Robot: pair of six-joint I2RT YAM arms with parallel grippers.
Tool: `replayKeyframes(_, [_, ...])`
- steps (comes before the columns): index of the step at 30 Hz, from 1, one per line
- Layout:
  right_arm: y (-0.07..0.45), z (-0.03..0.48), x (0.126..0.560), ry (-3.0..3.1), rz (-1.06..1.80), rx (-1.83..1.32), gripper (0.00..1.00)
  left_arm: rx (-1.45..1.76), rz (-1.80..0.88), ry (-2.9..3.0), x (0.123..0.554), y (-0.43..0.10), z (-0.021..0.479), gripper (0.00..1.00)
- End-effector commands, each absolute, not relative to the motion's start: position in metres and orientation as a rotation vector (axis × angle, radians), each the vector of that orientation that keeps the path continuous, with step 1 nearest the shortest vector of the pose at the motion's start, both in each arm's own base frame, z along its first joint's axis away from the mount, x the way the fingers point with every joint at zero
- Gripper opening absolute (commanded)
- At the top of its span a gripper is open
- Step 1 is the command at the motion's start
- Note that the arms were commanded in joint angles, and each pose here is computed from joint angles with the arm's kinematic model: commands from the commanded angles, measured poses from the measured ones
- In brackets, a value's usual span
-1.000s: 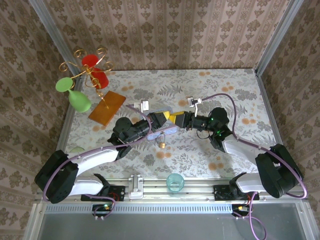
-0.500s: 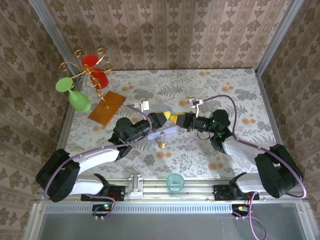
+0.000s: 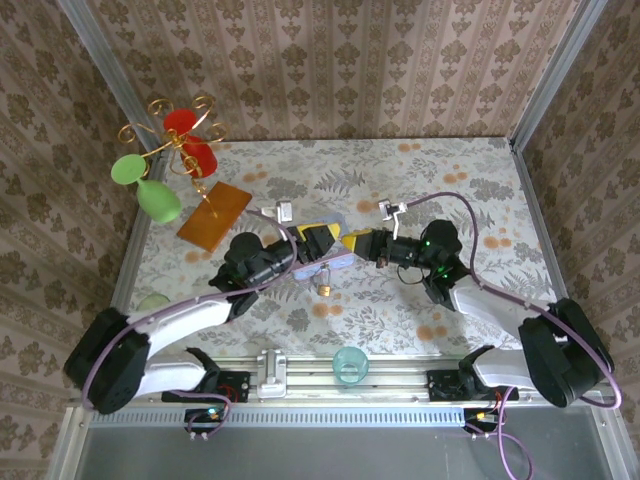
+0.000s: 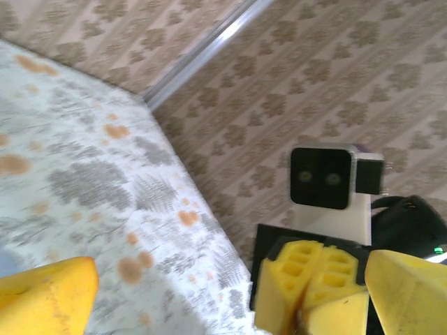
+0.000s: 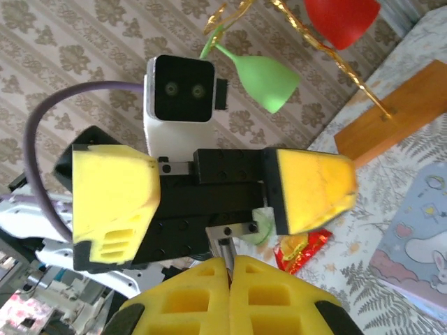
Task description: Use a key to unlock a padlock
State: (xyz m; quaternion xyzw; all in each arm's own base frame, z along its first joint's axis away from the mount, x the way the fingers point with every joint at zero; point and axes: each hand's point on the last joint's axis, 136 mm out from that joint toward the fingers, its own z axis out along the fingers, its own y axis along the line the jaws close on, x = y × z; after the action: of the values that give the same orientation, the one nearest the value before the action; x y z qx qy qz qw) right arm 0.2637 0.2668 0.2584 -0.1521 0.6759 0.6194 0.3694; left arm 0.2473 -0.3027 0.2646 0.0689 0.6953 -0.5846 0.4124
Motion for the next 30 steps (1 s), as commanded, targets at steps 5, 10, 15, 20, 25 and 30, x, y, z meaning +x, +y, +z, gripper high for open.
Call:
replayKeyframes(5, [0.235, 0.199, 0.271, 2.025, 1.218, -0.266, 0.0, 0.237, -1.087, 2.113, 0.237, -0.269, 0.206, 1.0])
replayKeyframes(10, [0.225, 0.179, 0.266, 2.077, 1.166, -0.222, 0.0, 0.202, -1.083, 2.226, 0.215, -0.27, 0.163, 0.96])
replayKeyframes(15, [0.219, 0.162, 0.261, 2.127, 1.132, -0.193, 0.0, 0.193, -1.055, 2.288, 0.205, -0.276, 0.132, 0.84])
replayKeyframes(20, [0.218, 0.154, 0.258, 2.145, 1.132, -0.194, 0.0, 0.2, -1.021, 2.361, 0.206, -0.288, 0.104, 0.91])
replayKeyframes(25, [0.216, 0.147, 0.256, 2.157, 1.129, -0.179, 0.0, 0.206, -0.918, 2.415, 0.216, -0.294, 0.081, 1.0])
replayKeyframes(30, [0.214, 0.143, 0.254, 2.156, 1.127, -0.169, 0.0, 0.231, -0.87, 2.389, 0.228, -0.297, 0.073, 1.0])
